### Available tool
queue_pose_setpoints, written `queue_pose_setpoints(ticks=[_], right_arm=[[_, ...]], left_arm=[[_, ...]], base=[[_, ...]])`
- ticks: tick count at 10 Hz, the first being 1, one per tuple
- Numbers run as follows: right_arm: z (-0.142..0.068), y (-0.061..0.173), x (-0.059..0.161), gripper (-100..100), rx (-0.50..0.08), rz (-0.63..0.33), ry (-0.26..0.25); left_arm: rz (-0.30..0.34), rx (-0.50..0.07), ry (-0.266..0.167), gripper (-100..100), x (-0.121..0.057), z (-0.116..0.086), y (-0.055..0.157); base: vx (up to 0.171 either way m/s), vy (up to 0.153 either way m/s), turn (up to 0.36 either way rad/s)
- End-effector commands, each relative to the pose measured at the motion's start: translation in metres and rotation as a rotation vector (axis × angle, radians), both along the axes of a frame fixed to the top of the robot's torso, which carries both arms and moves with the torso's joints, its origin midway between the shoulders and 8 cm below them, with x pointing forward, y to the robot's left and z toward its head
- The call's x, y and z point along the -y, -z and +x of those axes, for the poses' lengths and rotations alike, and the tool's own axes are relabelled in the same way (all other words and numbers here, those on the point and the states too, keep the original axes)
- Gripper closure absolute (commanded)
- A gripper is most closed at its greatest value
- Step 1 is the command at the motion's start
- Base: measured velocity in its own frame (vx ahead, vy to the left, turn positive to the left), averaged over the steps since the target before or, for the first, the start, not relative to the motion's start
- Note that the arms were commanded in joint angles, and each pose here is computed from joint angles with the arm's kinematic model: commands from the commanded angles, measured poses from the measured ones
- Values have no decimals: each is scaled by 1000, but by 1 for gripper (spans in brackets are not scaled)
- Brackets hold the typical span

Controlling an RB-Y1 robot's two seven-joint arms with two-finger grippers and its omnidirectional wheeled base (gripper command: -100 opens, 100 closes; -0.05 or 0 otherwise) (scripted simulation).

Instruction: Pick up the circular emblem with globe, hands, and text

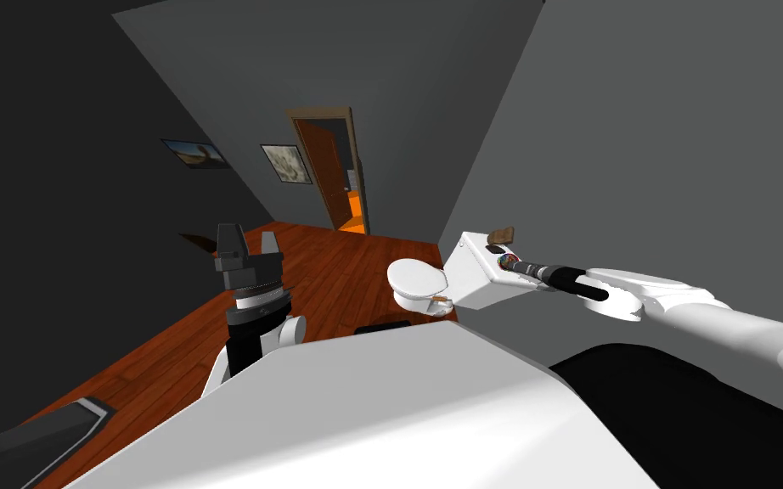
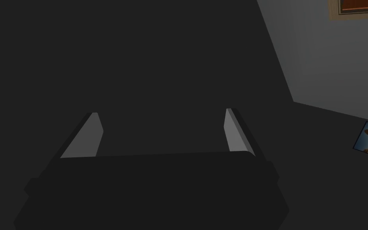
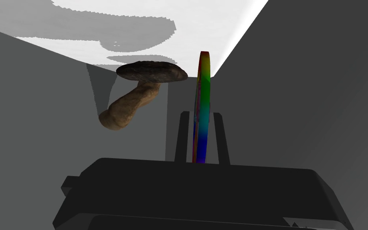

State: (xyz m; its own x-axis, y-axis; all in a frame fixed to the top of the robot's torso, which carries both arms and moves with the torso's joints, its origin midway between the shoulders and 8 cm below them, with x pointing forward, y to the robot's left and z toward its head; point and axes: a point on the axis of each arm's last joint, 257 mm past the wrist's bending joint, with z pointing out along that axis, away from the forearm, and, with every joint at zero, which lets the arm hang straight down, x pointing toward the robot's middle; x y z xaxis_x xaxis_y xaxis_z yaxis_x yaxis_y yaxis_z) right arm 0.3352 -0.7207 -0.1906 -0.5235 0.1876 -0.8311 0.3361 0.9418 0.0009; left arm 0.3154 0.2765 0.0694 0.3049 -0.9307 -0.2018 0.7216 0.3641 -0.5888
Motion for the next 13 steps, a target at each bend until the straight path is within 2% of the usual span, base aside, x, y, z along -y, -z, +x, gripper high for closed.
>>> queue_pose_setpoints(ticks=[1, 3, 4, 6, 7, 8, 9, 11, 12, 13], right_arm=[[2, -5, -4, 100, 4, -16, 3], [6, 3, -23, 100, -4, 8, -30], [8, -7, -21, 100, 4, -16, -16], [10, 2, -41, 100, -8, 9, -49], [13, -7, -41, 100, 0, -13, -37], [11, 1, -54, 100, -15, 5, -57], [12, -6, -54, 100, -13, -17, -46], [15, 3, -81, 100, -23, 17, -90], [12, -1, -78, 100, -32, -6, -71], [14, 3, -92, 100, -36, 11, -93]], left_arm=[[0, 0, 0, 0, 0, 0, 0], [0, 0, 0, 0, 0, 0, 0], [0, 0, 0, 0, 0, 0, 0], [0, 0, 0, 0, 0, 0, 0], [0, 0, 0, 0, 0, 0, 0], [0, 0, 0, 0, 0, 0, 0], [0, 0, 0, 0, 0, 0, 0], [0, 0, 0, 0, 0, 0, 0], [0, 0, 0, 0, 0, 0, 0], [0, 0, 0, 0, 0, 0, 0]], base=[[23, -33, -105], [19, -26, -41], [26, -40, -109], [23, -28, -38], [25, -35, -98], [29, -41, -78], [32, -51, -109], [25, -28, -41], [22, -32, -86], [28, -34, -88]])
